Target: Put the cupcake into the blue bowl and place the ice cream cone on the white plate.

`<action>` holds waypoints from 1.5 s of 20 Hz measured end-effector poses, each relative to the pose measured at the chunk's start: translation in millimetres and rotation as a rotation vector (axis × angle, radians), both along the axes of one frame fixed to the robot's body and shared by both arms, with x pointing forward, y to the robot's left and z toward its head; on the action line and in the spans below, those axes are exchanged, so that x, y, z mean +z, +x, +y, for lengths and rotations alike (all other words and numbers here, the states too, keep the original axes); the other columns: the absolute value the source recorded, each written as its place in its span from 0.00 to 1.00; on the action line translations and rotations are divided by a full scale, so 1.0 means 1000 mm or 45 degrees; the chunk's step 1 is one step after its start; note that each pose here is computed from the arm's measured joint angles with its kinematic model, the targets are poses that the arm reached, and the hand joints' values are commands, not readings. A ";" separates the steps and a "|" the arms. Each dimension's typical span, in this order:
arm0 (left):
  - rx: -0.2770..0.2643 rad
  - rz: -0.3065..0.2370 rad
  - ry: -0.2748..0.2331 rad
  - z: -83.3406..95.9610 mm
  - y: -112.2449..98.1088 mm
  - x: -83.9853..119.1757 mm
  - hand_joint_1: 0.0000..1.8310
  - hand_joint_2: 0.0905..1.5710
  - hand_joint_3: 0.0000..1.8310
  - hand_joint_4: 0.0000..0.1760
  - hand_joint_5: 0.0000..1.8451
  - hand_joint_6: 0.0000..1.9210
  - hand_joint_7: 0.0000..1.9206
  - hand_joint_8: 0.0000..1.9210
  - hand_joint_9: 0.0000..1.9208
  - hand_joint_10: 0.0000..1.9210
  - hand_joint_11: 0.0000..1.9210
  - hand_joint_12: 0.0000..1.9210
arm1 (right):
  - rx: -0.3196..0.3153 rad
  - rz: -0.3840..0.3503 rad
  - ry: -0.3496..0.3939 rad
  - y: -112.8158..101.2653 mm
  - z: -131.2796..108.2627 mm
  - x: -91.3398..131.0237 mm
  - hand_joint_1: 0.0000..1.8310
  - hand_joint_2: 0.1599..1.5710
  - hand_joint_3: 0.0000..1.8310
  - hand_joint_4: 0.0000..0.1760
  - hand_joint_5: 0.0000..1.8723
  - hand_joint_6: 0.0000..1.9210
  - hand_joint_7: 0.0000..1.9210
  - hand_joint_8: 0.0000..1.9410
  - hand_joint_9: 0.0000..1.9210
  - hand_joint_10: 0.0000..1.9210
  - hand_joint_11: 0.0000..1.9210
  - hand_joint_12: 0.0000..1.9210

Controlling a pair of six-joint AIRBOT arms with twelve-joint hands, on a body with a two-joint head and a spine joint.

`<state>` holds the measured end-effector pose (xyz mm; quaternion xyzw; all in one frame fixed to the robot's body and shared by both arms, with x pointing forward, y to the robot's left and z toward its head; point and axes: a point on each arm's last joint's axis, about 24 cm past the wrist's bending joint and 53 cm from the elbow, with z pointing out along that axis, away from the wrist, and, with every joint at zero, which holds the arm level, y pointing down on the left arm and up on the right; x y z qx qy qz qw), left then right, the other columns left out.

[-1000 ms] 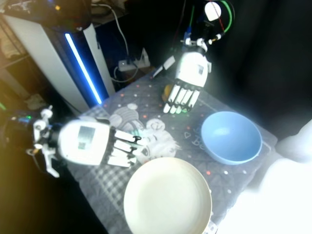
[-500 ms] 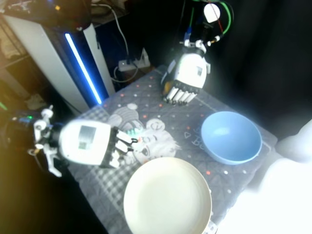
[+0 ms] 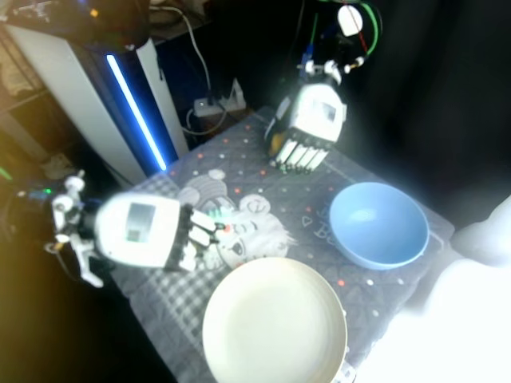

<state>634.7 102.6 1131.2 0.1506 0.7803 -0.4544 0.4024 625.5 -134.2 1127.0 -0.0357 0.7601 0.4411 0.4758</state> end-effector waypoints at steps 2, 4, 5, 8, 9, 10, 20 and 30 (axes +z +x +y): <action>0.021 -0.065 -0.074 0.003 0.006 0.027 0.76 0.65 0.00 0.00 0.60 0.33 0.58 0.33 0.55 0.57 0.45 0.67 | -0.027 -0.108 0.085 0.003 -0.009 0.032 0.70 0.64 0.00 0.00 0.54 0.37 0.61 0.45 0.66 0.47 0.57 0.78; 0.025 -0.127 -0.125 0.004 0.008 0.047 0.76 0.63 0.00 0.00 0.65 0.21 0.63 0.28 0.58 0.55 0.47 0.72 | -0.043 -0.190 0.118 0.004 -0.016 0.052 0.70 0.65 0.00 0.00 0.52 0.41 0.61 0.46 0.69 0.42 0.62 0.74; 0.031 -0.170 -0.158 0.005 0.010 0.061 0.71 0.62 0.00 0.00 0.68 0.21 0.65 0.31 0.61 0.41 0.50 0.68 | -0.045 -0.232 0.123 0.004 -0.016 0.061 0.70 0.66 0.00 0.00 0.51 0.42 0.60 0.46 0.69 0.38 0.60 0.73; 0.069 -0.291 -0.264 0.010 0.019 0.104 0.71 0.62 0.00 0.00 0.71 0.09 0.65 0.39 0.68 0.35 0.55 0.66 | -0.043 -0.335 0.185 0.007 -0.014 0.092 0.69 0.68 0.00 0.00 0.47 0.48 0.58 0.50 0.68 0.37 0.57 0.72; 0.090 -0.347 -0.288 0.014 0.024 0.117 0.71 0.63 0.00 0.00 0.70 0.07 0.62 0.47 0.65 0.48 0.55 0.75 | -0.051 -0.374 0.204 0.012 -0.016 0.101 0.69 0.67 0.00 0.00 0.47 0.48 0.58 0.49 0.67 0.37 0.56 0.72; 0.123 -0.397 -0.295 0.018 0.035 0.128 0.76 0.63 0.00 0.00 0.63 0.23 0.64 0.32 0.59 0.48 0.48 0.65 | -0.078 -0.402 0.214 0.022 -0.021 0.107 0.69 0.67 0.00 0.00 0.47 0.50 0.59 0.48 0.67 0.30 0.57 0.66; 0.534 -0.340 -0.221 0.039 0.157 0.115 0.76 0.65 0.00 0.00 0.53 0.38 0.58 0.39 0.59 0.52 0.46 0.63 | -0.291 -0.379 0.073 0.127 -0.032 0.118 0.70 0.63 0.00 0.00 0.54 0.41 0.66 0.34 0.79 0.07 0.64 0.50; 0.652 -0.207 -0.084 0.014 0.197 0.066 0.76 0.68 0.00 0.00 0.51 0.42 0.51 0.49 0.52 0.61 0.41 0.61 | -0.371 -0.201 -0.011 0.157 -0.030 0.072 0.70 0.63 0.00 0.00 0.53 0.44 0.66 0.32 0.78 0.01 0.67 0.43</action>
